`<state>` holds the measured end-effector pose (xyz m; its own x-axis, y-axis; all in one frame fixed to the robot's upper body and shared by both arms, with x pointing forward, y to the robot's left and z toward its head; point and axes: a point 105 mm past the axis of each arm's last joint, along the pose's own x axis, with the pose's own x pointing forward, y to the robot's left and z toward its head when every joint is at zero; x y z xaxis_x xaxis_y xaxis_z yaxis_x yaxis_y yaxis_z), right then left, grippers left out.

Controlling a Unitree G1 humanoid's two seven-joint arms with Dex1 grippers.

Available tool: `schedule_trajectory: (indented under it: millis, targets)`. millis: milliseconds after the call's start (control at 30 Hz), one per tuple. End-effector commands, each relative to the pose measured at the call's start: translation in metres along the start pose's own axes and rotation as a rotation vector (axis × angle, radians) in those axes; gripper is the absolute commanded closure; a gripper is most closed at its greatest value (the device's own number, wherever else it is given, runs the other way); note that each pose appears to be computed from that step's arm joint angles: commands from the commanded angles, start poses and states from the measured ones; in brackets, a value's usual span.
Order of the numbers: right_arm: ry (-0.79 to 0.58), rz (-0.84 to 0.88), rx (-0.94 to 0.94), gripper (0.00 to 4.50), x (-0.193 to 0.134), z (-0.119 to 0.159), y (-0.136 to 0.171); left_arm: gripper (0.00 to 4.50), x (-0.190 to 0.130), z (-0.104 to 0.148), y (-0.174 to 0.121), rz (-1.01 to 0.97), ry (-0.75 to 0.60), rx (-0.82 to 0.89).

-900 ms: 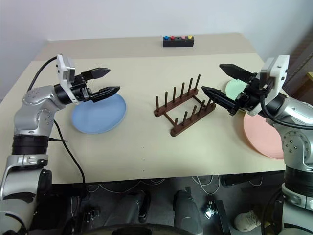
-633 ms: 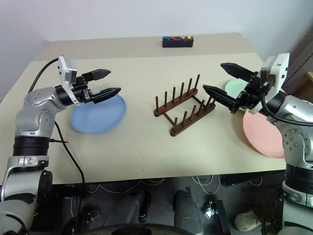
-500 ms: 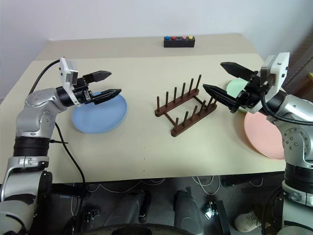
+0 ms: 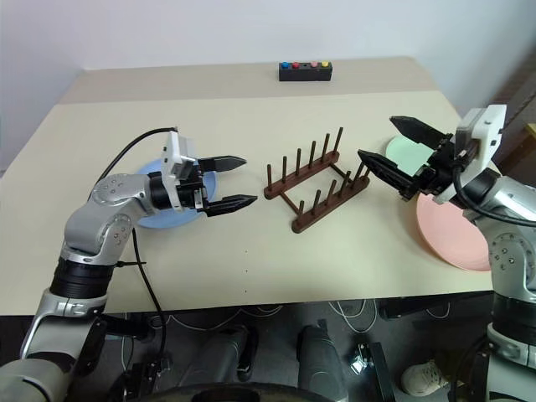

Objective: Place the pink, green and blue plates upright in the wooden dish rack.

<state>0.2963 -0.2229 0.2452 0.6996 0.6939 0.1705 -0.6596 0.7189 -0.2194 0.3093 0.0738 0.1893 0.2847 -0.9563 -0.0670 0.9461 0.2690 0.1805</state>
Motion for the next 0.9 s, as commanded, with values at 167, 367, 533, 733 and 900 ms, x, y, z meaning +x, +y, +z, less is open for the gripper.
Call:
schedule_trajectory:
  millis: [167,367,533,733,900]
  targets:
    - [-0.047,-0.035,-0.063,0.0,-0.007,0.013,0.002,0.01,0.015,-0.008,-0.038,-0.133,0.091,-0.003]
    - [-0.077,-0.035,-0.063,0.0,0.002,0.014,0.004,0.01,0.012,-0.052,-0.029,0.003,0.298,-0.012]
    - [-0.09,-0.025,-0.06,0.0,0.004,0.011,0.003,0.01,0.036,-0.068,-0.026,0.138,0.267,-0.092]
    - [-0.108,-0.032,-0.07,0.0,0.004,0.014,0.005,0.01,0.056,-0.074,-0.021,0.219,0.266,-0.158]
    - [-0.116,-0.05,-0.073,0.0,0.0,0.016,0.007,0.01,0.072,-0.077,-0.026,0.193,0.267,-0.216]
